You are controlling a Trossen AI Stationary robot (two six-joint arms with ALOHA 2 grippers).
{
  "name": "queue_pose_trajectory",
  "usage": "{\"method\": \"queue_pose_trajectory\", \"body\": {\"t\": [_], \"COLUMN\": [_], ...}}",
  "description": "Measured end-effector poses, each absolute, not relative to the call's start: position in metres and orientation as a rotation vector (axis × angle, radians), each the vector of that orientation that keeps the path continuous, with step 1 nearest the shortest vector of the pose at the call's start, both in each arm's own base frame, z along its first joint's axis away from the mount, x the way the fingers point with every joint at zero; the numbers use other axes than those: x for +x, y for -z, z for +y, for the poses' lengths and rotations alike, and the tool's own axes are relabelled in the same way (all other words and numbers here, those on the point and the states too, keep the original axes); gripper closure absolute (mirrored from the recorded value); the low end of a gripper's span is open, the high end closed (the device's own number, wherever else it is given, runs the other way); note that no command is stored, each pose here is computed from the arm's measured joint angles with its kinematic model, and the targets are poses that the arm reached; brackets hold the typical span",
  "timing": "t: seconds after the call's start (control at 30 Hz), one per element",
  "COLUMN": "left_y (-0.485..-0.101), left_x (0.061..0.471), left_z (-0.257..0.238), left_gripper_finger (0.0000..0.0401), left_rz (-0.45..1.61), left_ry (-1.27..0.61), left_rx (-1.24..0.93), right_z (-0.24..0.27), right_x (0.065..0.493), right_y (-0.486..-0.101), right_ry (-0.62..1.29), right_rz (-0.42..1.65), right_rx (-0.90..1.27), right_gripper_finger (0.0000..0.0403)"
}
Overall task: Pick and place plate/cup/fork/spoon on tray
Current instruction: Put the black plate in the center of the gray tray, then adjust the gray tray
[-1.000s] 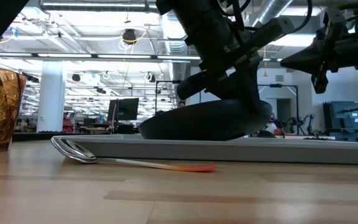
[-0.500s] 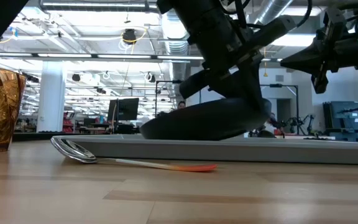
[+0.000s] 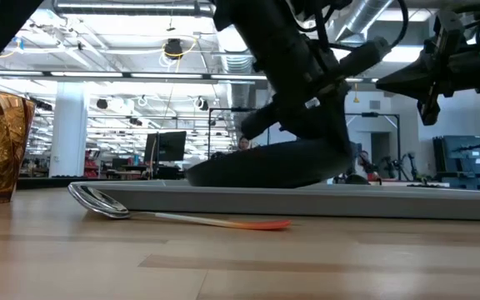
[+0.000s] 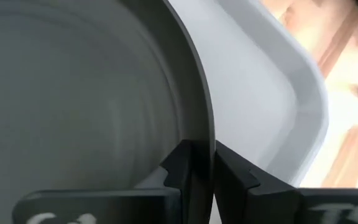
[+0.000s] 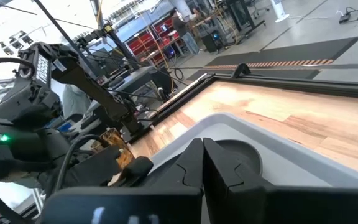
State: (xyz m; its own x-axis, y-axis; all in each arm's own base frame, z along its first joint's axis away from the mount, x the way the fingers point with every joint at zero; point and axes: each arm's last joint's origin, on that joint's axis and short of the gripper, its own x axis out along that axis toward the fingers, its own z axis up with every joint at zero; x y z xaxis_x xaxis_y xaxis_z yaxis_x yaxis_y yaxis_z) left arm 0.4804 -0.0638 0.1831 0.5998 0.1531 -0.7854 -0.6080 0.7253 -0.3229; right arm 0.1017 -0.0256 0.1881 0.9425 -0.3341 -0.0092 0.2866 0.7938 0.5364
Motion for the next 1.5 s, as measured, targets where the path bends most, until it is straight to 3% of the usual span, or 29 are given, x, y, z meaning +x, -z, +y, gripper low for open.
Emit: {"method": "queue_pose_trajectory", "body": {"t": [0.3,0.73,1.13,1.27,1.4,1.5], "left_y": [-0.150,-0.148,-0.192,-0.225,-0.250,-0.254], "left_x": [0.492,0.491,0.489,0.477,0.459,0.447], "left_z": [-0.066,-0.064,-0.063,-0.059,-0.051,-0.045], "left_gripper_finger": [0.0375,0.0300,0.0289,0.0313,0.0384,0.0394], "left_rz": [0.835,0.877,0.833,0.772,0.726,0.660], "left_ry": [-0.469,-0.452,-0.353,-0.386,-0.373,-0.306], "left_rx": [-0.660,-0.709,-0.625,-0.555,-0.515,-0.533], "right_z": [-0.025,-0.025,-0.025,-0.024,-0.024,-0.025], "right_x": [0.101,0.101,0.102,0.102,0.099,0.098], "right_y": [-0.189,-0.188,-0.187,-0.183,-0.182,-0.184], "right_ry": [0.331,0.332,0.317,0.310,0.362,0.405], "right_rz": [-0.094,-0.087,-0.072,-0.019,0.104,0.183], "right_rx": [0.562,0.563,0.540,0.525,0.525,0.504], "right_gripper_finger": [0.0386,0.0385,0.0370,0.0392,0.0394,0.0395]}}
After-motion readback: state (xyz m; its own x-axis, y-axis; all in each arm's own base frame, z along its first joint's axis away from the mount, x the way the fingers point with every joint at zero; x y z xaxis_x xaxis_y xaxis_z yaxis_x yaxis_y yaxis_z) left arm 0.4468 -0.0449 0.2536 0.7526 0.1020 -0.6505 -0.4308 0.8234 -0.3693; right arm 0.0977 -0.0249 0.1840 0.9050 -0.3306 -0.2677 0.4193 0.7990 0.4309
